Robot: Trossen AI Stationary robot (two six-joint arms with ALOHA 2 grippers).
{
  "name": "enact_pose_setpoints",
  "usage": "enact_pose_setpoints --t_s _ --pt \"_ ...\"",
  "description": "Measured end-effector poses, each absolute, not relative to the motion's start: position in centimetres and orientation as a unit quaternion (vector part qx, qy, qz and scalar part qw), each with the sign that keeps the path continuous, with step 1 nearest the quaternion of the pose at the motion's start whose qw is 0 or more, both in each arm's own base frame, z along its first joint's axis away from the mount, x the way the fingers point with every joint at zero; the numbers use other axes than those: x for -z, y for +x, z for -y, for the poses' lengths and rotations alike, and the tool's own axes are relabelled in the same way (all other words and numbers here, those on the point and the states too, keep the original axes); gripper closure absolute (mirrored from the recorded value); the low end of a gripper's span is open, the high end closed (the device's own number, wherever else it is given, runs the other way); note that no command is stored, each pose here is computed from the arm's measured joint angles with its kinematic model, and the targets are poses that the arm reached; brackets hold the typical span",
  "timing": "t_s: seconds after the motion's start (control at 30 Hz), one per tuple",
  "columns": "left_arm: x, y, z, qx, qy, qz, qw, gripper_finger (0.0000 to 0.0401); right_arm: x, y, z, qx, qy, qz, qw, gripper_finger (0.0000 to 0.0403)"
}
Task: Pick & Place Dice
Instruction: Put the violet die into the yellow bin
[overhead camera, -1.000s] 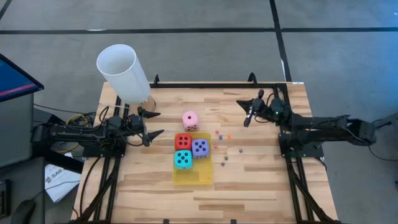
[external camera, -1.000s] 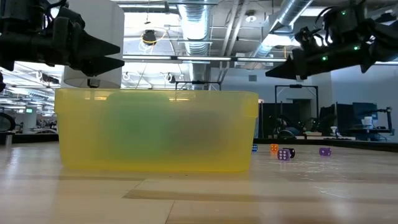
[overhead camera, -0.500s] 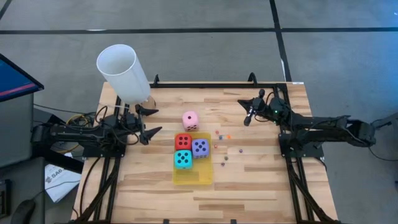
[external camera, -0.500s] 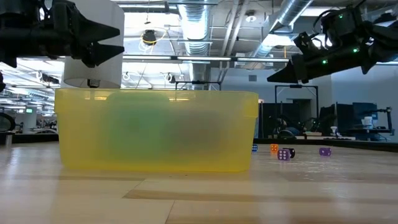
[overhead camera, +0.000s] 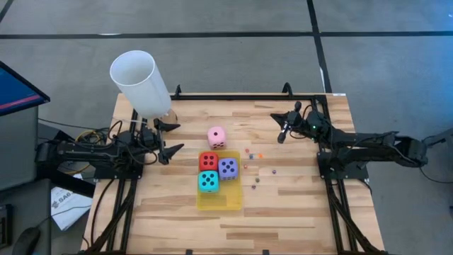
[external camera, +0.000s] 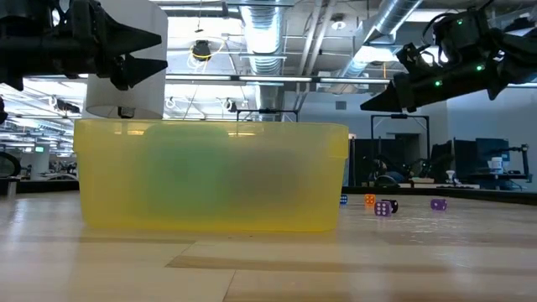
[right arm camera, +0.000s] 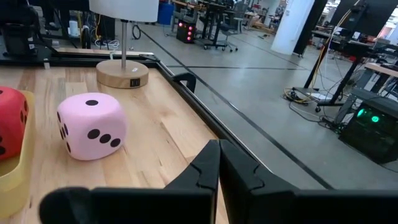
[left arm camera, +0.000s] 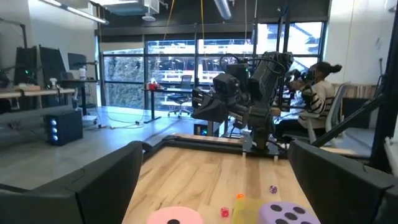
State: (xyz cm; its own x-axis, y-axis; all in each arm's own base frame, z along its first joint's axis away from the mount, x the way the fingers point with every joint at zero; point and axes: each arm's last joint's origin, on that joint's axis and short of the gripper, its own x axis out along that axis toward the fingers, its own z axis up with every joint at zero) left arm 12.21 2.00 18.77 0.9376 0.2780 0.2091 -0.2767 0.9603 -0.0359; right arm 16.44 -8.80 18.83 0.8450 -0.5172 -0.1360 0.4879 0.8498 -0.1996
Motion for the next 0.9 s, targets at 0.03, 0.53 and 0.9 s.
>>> enact_pose_setpoints --t_s 0.03,0.53,0.9 --pt "-18.76 12.21 -2.0 -0.141 -0.007 0.107 0.984 0.0009 -18.83 16.45 8.79 0.262 -0.079 -0.093 0.957 0.0397" --pt "-18.82 12.2 -2.0 -0.142 0.008 0.108 0.984 0.0009 -18.84 16.45 8.79 0.262 -0.079 -0.093 0.957 0.0397" --pt "-18.82 12.2 -2.0 -0.142 0.007 0.108 0.984 0.0009 -18.84 16.45 8.79 0.262 -0.079 -0.093 0.957 0.0397"
